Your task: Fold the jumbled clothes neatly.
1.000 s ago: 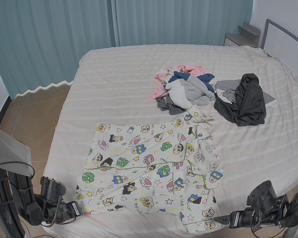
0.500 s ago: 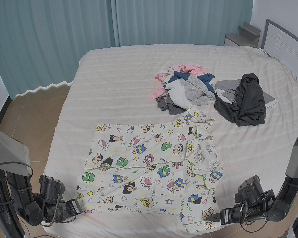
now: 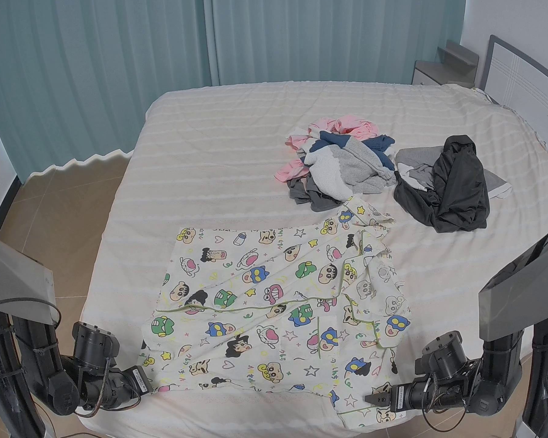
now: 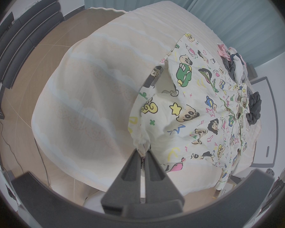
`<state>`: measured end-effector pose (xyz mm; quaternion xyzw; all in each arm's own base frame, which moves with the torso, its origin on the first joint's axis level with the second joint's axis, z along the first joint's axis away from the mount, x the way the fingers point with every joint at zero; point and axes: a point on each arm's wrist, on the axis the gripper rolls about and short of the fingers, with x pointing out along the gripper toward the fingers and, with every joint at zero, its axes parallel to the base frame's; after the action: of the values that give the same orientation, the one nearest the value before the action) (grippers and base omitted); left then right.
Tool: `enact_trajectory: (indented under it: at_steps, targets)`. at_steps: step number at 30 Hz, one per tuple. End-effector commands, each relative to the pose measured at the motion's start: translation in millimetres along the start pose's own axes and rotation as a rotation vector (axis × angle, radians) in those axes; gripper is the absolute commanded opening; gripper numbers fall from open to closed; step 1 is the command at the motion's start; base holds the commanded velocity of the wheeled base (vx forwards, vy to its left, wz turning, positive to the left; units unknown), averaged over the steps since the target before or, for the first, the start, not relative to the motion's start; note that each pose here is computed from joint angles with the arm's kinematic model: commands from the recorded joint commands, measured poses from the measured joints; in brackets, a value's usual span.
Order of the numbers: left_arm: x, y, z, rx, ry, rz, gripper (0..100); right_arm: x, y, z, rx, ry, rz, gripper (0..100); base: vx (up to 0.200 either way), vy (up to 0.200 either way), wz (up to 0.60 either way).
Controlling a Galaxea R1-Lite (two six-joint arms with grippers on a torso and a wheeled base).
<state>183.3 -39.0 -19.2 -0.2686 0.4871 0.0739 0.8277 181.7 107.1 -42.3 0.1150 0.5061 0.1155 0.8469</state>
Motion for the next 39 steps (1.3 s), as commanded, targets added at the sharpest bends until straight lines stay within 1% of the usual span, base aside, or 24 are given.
enact_trajectory:
  at_steps: [1, 8, 12, 16, 19, 20, 22, 33, 39]
  targets:
    - [-2, 3, -4, -0.001, 0.016, 0.012, 0, 9, -8, -12, -0.006, 0.047, -0.029, 100, 0.0, 0.0, 0.0]
    - [-2, 3, -4, -0.001, 0.016, 0.012, 0, 9, -12, -17, -0.006, 0.027, -0.017, 100, 0.0, 0.0, 0.0]
    - [-2, 2, -4, 0.003, 0.018, 0.01, 0, 11, -10, -15, -0.007, -0.002, 0.012, 100, 0.0, 0.0, 0.0]
    - [-2, 2, -4, 0.003, 0.018, 0.01, 0, 11, -10, -14, -0.009, -0.005, 0.021, 100, 0.0, 0.0, 0.0]
    - [-2, 2, -4, 0.003, 0.018, 0.01, 0, 11, -8, -14, -0.011, 0.0, 0.054, 100, 0.0, 0.0, 0.0]
    - [-2, 2, -4, 0.003, 0.018, 0.01, 0, 10, -8, -13, -0.01, -0.005, 0.058, 0, 0.0, 0.0, 0.0]
    - [-2, 2, -4, 0.003, 0.018, 0.01, 0, 10, -7, -12, -0.008, -0.018, 0.065, 0, 0.0, 0.0, 0.0]
    - [-2, 3, -4, 0.002, 0.016, 0.012, 0, 8, -7, -11, -0.002, -0.023, 0.061, 0, 0.0, 0.0, 0.0]
    - [-3, 2, -3, 0.001, 0.011, 0.006, 0, -13, -3, -5, 0.001, -0.023, 0.057, 0, 0.0, 0.0, 0.0]
